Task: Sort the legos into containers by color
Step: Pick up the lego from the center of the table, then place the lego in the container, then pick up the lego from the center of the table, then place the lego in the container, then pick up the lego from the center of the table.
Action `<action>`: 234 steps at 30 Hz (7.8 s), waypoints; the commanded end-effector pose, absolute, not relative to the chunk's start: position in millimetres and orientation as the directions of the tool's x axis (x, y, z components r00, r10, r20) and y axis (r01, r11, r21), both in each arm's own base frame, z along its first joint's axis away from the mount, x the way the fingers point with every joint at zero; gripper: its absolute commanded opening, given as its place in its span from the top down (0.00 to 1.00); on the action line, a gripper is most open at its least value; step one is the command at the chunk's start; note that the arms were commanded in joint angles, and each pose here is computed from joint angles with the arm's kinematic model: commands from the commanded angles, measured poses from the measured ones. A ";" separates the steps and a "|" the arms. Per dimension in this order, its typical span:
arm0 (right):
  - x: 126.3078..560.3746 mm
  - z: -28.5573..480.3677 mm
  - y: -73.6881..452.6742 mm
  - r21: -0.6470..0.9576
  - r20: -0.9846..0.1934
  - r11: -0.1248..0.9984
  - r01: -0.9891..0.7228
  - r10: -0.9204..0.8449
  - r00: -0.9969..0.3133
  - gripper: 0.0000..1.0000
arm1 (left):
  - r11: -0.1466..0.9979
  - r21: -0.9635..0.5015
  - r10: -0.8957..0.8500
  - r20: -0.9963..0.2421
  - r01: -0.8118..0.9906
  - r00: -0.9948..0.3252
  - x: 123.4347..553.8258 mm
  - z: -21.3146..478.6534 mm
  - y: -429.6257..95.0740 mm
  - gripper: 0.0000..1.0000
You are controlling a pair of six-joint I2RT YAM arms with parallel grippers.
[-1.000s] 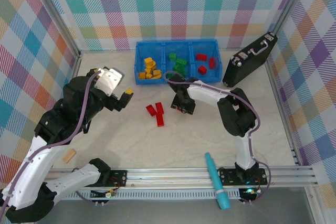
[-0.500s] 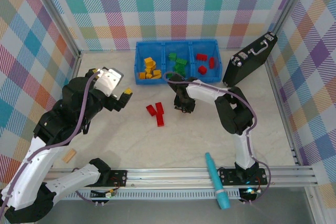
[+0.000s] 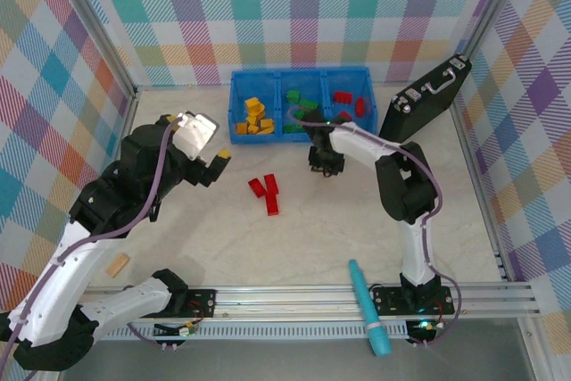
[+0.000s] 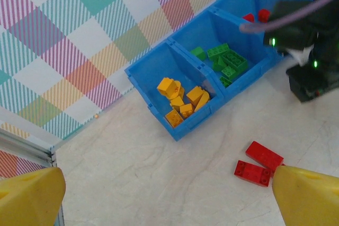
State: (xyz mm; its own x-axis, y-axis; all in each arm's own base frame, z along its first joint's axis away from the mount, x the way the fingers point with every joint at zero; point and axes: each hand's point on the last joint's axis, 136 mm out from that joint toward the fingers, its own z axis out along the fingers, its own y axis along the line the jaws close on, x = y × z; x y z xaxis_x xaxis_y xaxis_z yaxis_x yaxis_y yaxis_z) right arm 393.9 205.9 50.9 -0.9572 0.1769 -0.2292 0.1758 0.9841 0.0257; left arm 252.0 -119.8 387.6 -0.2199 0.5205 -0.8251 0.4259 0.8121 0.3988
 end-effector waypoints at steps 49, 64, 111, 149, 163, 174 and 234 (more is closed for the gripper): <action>459.9 177.2 279.7 0.150 -0.600 0.970 -0.189 -0.062 -0.798 0.31 | 0.827 0.445 0.517 -0.843 0.344 -0.151 248.8 431.0 -105.3 0.00; 371.7 77.5 386.4 0.183 -0.372 0.934 -0.306 -0.222 -0.901 0.18 | 0.852 0.373 0.433 -0.897 0.367 -0.092 224.6 443.2 -101.7 0.00; 339.8 -2.4 355.6 0.076 -0.153 0.971 -0.227 -0.214 -0.965 0.64 | 0.764 0.326 0.437 -0.897 0.557 -0.074 210.8 430.1 -144.3 0.00; 571.0 152.9 154.8 0.079 -0.613 0.995 -0.062 -0.001 -0.790 0.65 | 0.773 0.311 0.498 -0.837 0.553 -0.225 295.1 406.5 -199.0 0.00; 597.2 175.7 152.6 0.110 -0.679 0.992 -0.057 0.033 -0.733 0.43 | 0.759 0.302 0.501 -0.837 0.577 -0.221 292.2 405.8 -201.7 0.00; 500.6 203.5 165.3 0.093 -0.659 0.996 0.005 0.066 -0.749 0.37 | 0.762 0.270 0.425 -0.894 0.589 -0.139 255.6 416.6 -182.4 0.00; 239.9 34.0 286.2 -0.069 -0.157 0.989 -0.131 -0.141 -0.977 0.74 | 0.778 0.214 0.355 -0.926 0.591 -0.131 238.0 420.2 -172.8 0.00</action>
State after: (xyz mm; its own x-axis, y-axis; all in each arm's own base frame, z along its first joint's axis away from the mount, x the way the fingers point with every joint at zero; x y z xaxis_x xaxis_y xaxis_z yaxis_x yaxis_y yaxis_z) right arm 253.6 326.4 22.3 -0.9789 -0.0482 -0.1985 -0.0589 0.9971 0.0485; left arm 235.0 -177.0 407.5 -0.1474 0.3620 -0.9205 0.6101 0.7658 0.2034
